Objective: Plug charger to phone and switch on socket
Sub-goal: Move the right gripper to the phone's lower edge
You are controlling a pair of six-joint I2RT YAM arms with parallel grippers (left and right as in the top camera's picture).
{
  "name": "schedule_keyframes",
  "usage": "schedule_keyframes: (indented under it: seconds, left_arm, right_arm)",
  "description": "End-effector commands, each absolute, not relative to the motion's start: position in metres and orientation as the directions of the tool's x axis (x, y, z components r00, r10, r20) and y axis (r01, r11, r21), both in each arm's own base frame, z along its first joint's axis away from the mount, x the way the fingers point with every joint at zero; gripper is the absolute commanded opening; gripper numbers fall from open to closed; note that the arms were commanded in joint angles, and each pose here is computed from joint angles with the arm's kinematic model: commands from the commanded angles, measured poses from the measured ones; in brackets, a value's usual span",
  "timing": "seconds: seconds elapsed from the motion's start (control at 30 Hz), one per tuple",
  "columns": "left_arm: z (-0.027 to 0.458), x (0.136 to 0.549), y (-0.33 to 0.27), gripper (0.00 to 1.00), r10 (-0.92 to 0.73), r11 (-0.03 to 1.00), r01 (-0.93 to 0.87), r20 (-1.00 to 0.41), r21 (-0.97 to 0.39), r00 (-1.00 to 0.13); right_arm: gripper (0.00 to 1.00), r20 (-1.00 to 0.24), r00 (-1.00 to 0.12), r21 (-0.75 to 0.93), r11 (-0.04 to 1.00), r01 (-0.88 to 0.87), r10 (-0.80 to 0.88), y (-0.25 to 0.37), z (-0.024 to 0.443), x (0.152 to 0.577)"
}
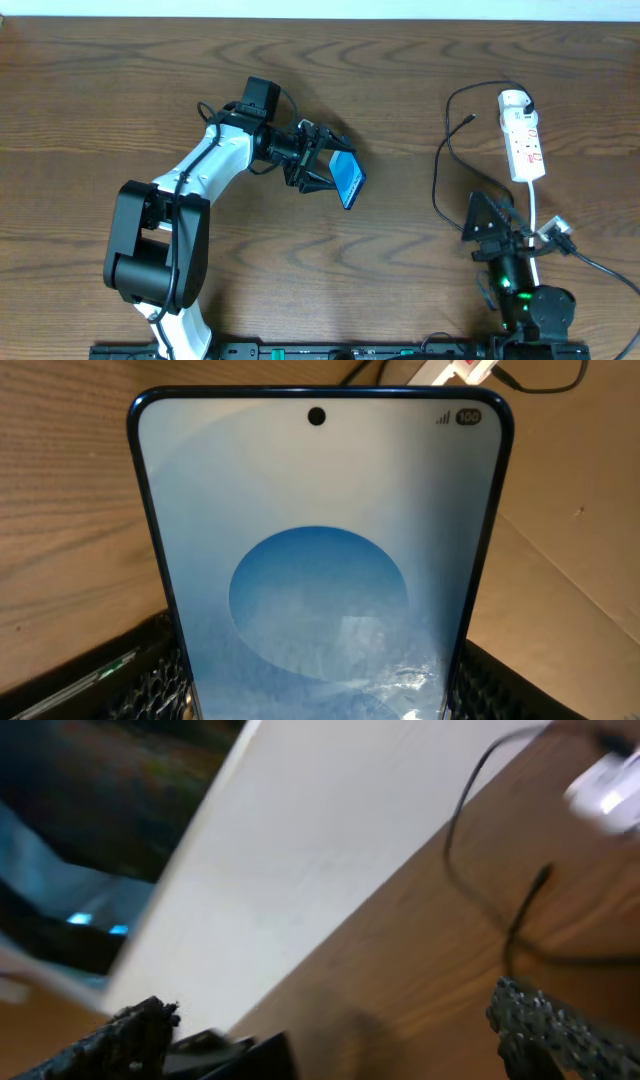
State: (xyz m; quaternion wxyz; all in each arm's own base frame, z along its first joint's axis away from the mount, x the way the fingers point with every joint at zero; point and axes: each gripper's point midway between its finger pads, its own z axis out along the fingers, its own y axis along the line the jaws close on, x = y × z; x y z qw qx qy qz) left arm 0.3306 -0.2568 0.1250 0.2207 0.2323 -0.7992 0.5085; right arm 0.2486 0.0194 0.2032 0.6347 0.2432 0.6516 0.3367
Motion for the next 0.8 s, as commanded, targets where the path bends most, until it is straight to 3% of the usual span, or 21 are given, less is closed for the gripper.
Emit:
schedule_keyframes:
  seconds: [0.0,0.07,0.2,0.33,0.47,0.77]
  left_arm:
    - [0.153,0.335,-0.259,0.7,-0.106,0.338,-0.558,0.558,-0.758,-0.823]
    - [0.153,0.335,-0.259,0.7,-0.106,0.338,-0.558,0.558,-0.758,-0.823]
    - [0.153,0.335,-0.259,0.7,-0.106,0.338,-0.557,0.558,-0.758,-0.823]
    - [0.153,0.335,-0.259,0.7,-0.106,0.338,-0.557,0.558,-0.759,-0.823]
    - [0.153,0.335,-0.259,0.7,-0.106,0.338,-0.557,0.557,-0.759,-0.823]
    - [0.153,0.335,-0.259,0.7,-0.1,0.339,-0.542,0.543,-0.769,-0.834]
  right_arm:
    - [0.99,-0.818,0.03,0.574,0.819,-0.009,0.574,-0.005,0.254,0.262]
    - [0.99,-0.837,0.0,0.547,0.837,0.009,0.547,-0.006,0.269,0.274]
    - [0.99,-0.81,-0.21,0.555,0.831,0.032,0.548,0.012,0.292,0.313]
    - [0.99,-0.696,-0.5,0.594,0.805,0.003,0.515,0.054,0.299,0.332]
    - [0.99,-0.564,-0.681,0.662,0.748,-0.037,0.466,0.088,0.294,0.335]
    - [0.97,-0.505,-0.73,0.695,0.719,-0.027,0.461,0.103,0.273,0.358]
